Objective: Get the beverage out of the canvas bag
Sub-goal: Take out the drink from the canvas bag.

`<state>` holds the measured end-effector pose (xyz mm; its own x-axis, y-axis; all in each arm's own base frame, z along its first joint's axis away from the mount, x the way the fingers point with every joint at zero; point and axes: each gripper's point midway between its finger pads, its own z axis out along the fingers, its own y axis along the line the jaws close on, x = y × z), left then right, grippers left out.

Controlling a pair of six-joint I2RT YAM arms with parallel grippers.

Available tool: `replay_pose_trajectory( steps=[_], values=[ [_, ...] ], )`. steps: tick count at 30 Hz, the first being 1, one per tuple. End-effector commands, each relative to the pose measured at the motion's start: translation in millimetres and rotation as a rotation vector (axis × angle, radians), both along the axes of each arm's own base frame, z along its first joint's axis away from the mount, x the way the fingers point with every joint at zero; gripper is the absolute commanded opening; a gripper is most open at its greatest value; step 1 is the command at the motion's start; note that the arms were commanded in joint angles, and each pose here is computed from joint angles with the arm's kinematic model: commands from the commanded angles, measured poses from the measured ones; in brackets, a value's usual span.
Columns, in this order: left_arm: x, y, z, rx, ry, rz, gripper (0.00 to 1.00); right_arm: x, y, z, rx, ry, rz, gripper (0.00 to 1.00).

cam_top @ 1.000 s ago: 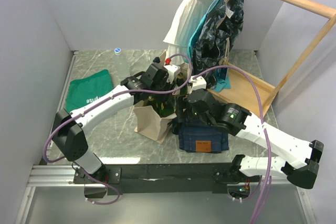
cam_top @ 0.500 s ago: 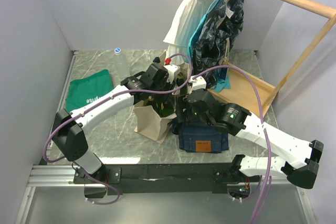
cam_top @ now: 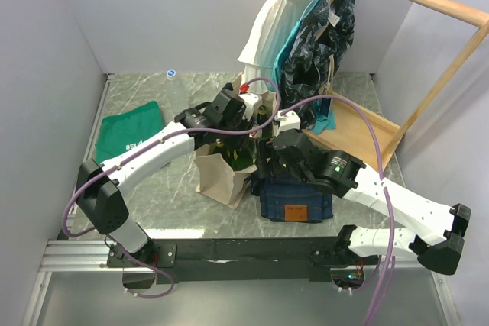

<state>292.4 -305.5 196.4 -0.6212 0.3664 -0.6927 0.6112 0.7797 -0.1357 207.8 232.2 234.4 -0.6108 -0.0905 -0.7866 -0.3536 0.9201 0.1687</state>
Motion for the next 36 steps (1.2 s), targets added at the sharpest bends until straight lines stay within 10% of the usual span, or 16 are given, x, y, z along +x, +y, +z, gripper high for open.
replay_pose_trajectory(
  steps=[1,36],
  values=[
    [15,-17,75,-0.147,-0.159,0.001,0.01,7,4,18,0.042,-0.048,-0.013,0.83],
    [-1,-1,167,-0.246,-0.273,-0.016,0.01,8,-2,25,0.062,-0.085,-0.03,0.82]
  ],
)
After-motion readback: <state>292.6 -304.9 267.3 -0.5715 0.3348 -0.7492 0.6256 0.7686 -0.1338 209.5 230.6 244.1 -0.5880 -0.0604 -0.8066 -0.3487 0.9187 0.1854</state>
